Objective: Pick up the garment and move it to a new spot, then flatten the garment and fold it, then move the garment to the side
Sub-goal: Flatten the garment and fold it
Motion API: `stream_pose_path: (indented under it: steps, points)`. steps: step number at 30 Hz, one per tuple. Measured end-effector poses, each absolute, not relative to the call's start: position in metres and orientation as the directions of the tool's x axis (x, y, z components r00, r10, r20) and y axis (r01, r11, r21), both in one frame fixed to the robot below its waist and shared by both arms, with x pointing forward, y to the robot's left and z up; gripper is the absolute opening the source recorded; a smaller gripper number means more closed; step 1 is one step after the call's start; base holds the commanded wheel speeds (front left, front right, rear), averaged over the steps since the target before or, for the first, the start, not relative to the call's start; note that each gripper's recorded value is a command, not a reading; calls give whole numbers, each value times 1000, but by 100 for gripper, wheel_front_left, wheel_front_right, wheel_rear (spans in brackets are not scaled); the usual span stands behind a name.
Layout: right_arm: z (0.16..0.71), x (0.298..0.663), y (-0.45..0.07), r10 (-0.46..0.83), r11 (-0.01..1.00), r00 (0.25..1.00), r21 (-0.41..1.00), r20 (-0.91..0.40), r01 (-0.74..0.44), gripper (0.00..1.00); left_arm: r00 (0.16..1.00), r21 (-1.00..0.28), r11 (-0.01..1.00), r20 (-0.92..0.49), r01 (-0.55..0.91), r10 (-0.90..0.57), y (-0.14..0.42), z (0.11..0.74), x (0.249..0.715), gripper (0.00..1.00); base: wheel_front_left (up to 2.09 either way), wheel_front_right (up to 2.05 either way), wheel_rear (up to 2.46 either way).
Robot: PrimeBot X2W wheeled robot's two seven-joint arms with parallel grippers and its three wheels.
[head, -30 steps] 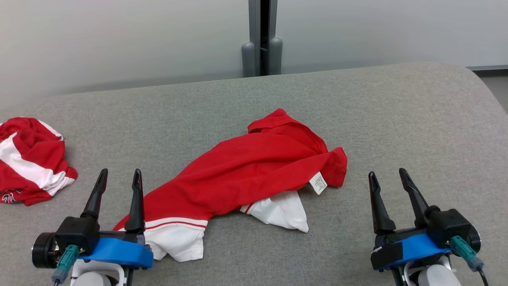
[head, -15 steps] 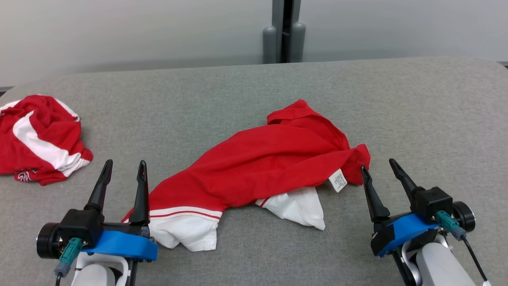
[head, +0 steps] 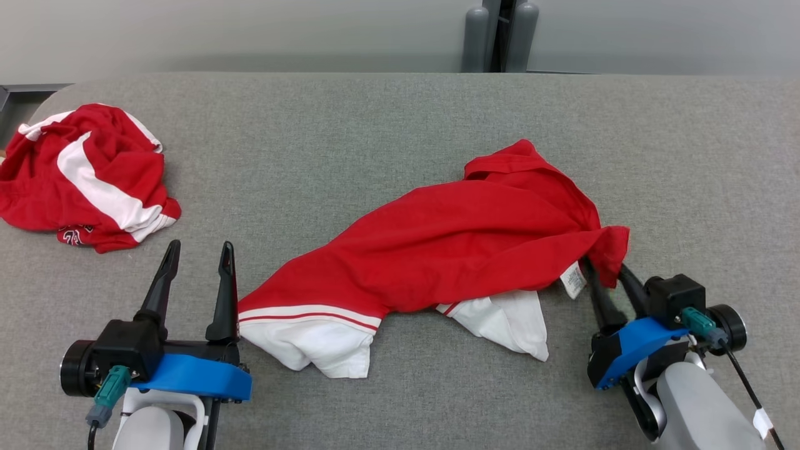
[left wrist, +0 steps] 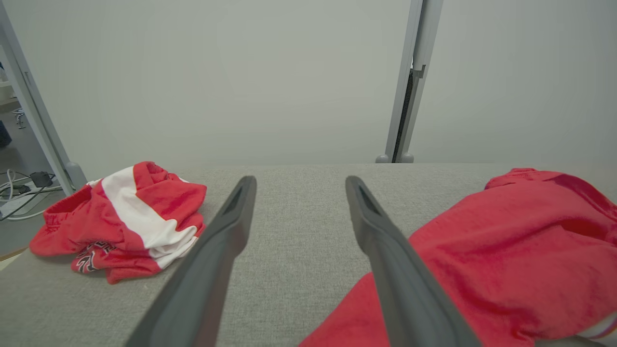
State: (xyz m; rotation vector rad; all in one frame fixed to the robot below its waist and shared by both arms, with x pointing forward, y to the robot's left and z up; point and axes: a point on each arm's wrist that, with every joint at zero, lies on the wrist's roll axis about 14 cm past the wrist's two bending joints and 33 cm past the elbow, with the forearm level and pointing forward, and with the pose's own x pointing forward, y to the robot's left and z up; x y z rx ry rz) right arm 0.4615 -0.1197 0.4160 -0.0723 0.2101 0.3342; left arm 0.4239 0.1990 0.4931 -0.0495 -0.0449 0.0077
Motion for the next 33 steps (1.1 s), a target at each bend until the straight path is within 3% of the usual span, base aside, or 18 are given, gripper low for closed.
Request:
stream_pose_path:
  steps: [9, 16, 27, 28, 29, 33]
  points:
    - [437, 454, -123, 320, 943, 935, -42, -154, -330, 0, 999, -62, 998, 53, 2, 1, 193, 496, 423, 100, 0, 0, 0]
    - [435, 405, -132, 330, 937, 930, -63, -163, -344, 0, 998, -79, 996, 48, 35, -31, 180, 495, 415, 100, 0, 0, 0]
    - [389, 324, -154, 310, 938, 894, -46, -324, -342, 0, 994, -94, 990, 40, 101, -98, 155, 491, 416, 100, 0, 0, 0]
    - [388, 322, -157, 302, 941, 895, -46, -329, -335, 24, 994, -94, 990, 38, 105, -102, 153, 491, 417, 100, 0, 0, 0]
    - [390, 322, -160, 292, 945, 900, -47, -323, -323, 97, 994, -95, 990, 36, 108, -105, 152, 490, 417, 100, 0, 0, 0]
    - [410, 333, -175, 253, 956, 931, -78, -262, -282, 100, 993, -96, 988, 33, 117, -114, 149, 489, 418, 100, 0, 0, 0]
